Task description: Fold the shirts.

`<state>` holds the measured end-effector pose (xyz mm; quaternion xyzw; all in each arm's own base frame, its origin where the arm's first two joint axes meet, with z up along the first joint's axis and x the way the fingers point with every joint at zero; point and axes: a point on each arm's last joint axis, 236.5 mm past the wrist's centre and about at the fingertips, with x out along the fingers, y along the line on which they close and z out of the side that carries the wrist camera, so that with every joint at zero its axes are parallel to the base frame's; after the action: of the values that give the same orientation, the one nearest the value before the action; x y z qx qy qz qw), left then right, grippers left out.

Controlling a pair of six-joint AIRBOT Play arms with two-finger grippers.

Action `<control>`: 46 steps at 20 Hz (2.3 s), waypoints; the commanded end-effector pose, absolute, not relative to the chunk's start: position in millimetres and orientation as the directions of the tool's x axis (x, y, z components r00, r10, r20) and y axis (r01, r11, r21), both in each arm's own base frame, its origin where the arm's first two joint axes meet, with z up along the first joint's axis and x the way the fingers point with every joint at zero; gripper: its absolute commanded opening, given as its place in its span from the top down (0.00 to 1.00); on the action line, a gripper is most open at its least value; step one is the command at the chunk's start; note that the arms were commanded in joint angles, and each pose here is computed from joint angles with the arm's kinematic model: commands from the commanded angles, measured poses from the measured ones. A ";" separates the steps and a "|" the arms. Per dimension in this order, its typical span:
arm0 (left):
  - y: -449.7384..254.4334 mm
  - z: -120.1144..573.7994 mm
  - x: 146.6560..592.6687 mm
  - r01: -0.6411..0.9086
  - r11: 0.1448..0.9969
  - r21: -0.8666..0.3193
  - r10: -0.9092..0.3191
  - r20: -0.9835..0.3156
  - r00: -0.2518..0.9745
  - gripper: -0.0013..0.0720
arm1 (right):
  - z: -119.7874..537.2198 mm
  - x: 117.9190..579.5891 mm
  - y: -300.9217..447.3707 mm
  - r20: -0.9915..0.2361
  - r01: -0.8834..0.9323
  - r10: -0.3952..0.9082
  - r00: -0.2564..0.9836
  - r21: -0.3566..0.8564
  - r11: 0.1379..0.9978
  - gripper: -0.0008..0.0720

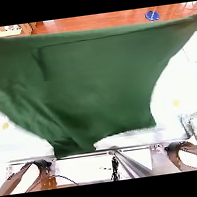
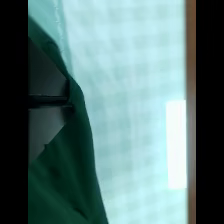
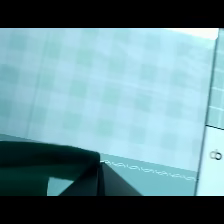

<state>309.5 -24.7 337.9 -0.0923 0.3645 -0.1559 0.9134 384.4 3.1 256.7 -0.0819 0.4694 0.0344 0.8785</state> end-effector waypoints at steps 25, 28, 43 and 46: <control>-33.8 -5.1 486.5 0.201 0.943 -0.265 -0.294 -0.947 0.132 0.30 | 4.8 511.2 10.0 -0.978 -0.225 -0.004 0.208 -0.052 0.973 0.38; 16.8 24.2 465.3 0.090 0.957 -0.277 -0.287 -0.948 0.137 0.30 | 46.1 490.9 -19.4 -0.975 -0.150 -0.019 0.220 -0.053 0.987 0.38; -1.7 -55.2 231.1 -0.327 0.792 -0.515 -0.538 -0.843 0.025 0.16 | -6.5 336.7 -47.9 -0.867 0.191 0.450 0.212 0.489 0.851 0.21; -10.4 -74.3 217.4 -0.364 0.773 -0.520 -0.556 -0.831 0.008 0.16 | -25.3 313.5 -46.8 -0.836 0.258 0.494 0.240 0.545 0.797 0.21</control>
<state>238.2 0.3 -54.1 -0.3130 0.6962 -0.0814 0.6409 330.6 -52.1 -9.9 0.2581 0.6359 0.0814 0.7228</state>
